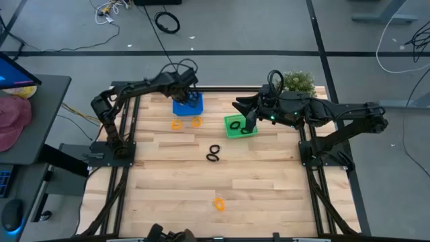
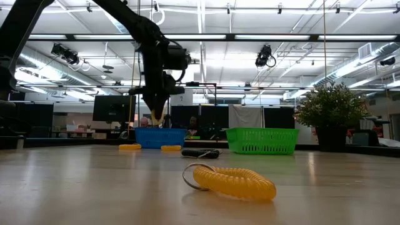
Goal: Sort spring keychains
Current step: Put the yellow spring keychain into the blue bin
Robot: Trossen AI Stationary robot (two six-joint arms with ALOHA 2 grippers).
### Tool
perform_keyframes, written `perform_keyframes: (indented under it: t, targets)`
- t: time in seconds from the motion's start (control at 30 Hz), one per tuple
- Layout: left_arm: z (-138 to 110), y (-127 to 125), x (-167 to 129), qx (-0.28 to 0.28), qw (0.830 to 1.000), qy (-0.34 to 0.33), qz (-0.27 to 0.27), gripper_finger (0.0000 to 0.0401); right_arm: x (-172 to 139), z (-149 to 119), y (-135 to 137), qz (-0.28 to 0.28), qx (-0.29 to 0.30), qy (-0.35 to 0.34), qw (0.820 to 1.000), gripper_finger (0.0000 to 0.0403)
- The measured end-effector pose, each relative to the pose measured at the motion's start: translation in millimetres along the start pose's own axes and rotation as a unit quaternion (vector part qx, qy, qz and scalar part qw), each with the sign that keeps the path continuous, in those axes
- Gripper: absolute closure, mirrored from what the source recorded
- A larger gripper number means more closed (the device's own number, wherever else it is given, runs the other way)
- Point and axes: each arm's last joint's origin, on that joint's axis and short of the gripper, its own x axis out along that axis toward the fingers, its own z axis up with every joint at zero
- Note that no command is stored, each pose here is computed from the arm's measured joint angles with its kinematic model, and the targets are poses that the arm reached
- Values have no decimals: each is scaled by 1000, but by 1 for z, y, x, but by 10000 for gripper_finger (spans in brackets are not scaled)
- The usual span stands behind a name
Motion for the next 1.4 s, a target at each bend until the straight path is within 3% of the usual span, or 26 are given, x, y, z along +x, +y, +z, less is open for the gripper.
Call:
perform_keyframes:
  t: [0.3,0.87,1.4]
  targets:
    - [-8,14,20,-23,1000,8,11,374,11,-8,3,-5,-5,11,1000,263]
    - [-2,20,25,-31,999,7,-15,352,13,-5,7,17,6,-2,1000,263]
    - [-2,19,24,-16,1000,7,-20,261,13,-5,7,18,4,-4,1000,263]
